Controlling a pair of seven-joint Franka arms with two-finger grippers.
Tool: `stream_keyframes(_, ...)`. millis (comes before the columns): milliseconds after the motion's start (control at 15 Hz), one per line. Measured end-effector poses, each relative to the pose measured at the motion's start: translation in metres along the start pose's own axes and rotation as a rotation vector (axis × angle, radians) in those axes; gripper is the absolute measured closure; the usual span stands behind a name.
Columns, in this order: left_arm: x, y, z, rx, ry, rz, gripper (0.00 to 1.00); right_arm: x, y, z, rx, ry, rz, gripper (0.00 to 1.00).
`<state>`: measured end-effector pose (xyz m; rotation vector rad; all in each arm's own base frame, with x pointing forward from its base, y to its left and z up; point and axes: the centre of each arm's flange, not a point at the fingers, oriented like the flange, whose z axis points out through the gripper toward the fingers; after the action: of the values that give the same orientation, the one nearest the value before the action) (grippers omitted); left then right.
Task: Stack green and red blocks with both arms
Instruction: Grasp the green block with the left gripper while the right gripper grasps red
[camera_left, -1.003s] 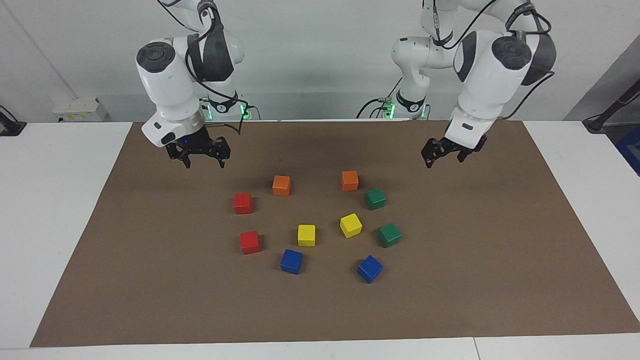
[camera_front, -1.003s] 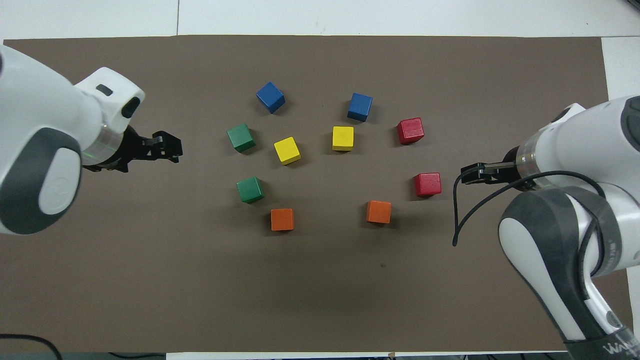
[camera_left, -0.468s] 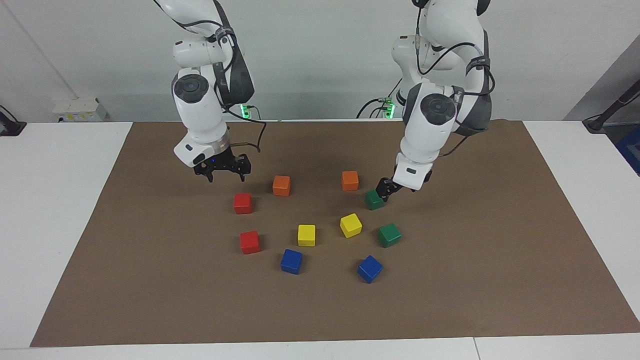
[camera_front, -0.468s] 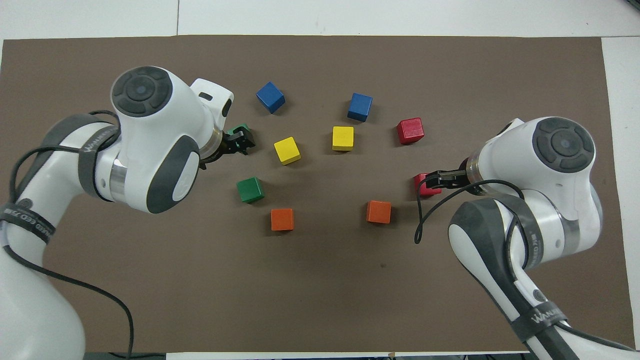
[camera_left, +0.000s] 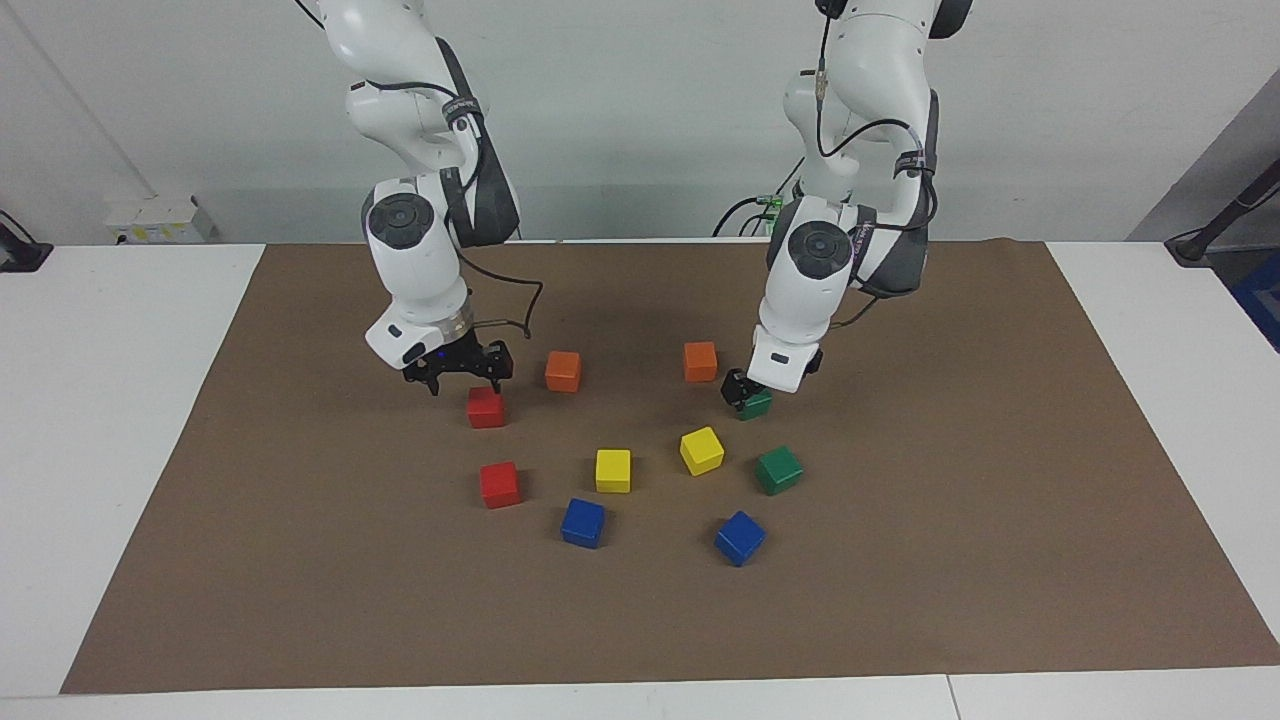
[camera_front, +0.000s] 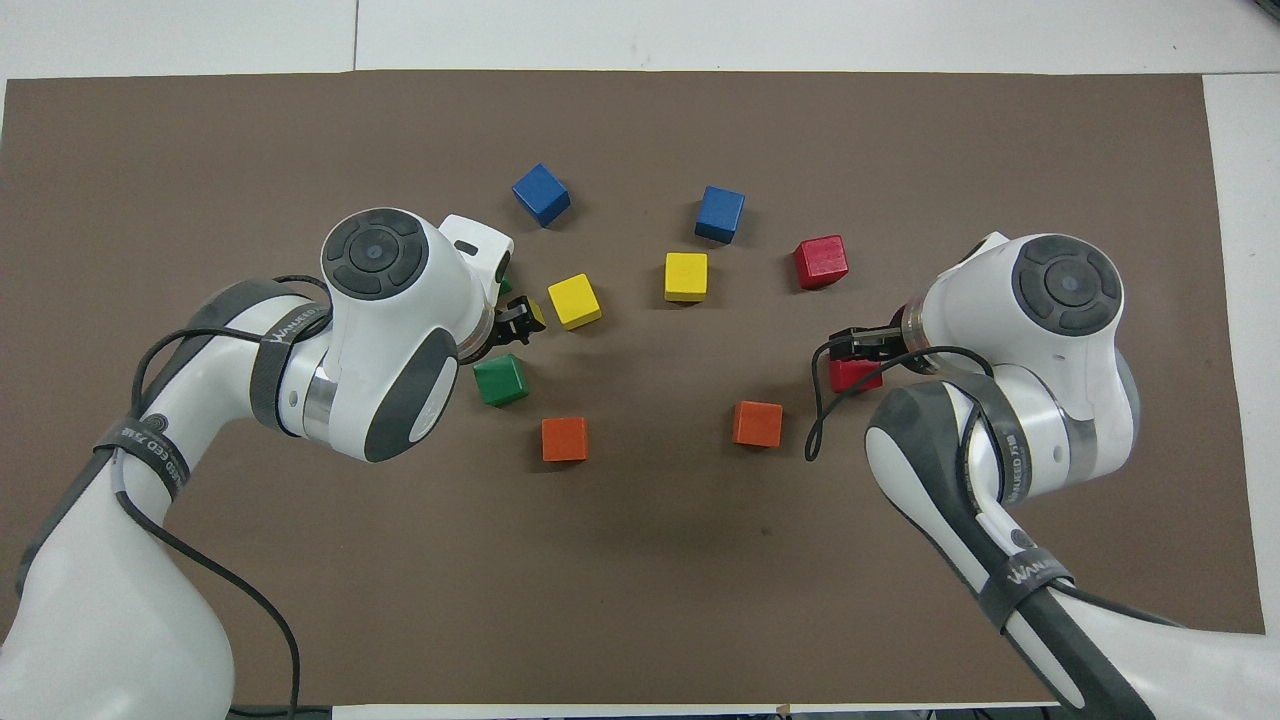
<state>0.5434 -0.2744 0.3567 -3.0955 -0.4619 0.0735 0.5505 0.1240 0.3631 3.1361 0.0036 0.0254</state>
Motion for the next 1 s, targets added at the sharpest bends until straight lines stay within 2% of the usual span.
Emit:
stream_keyframes(535,-0.010,-0.005,0.031,-0.016,0.017,-0.010,0.00,0.002,-0.002,0.019,-0.004,-0.018,-0.004,0.00)
stream_keyframes(1003,-0.029,0.001,0.049,-0.018,0.019,-0.001,0.00,-0.008,-0.015,0.035,0.000,-0.005,-0.006,0.00)
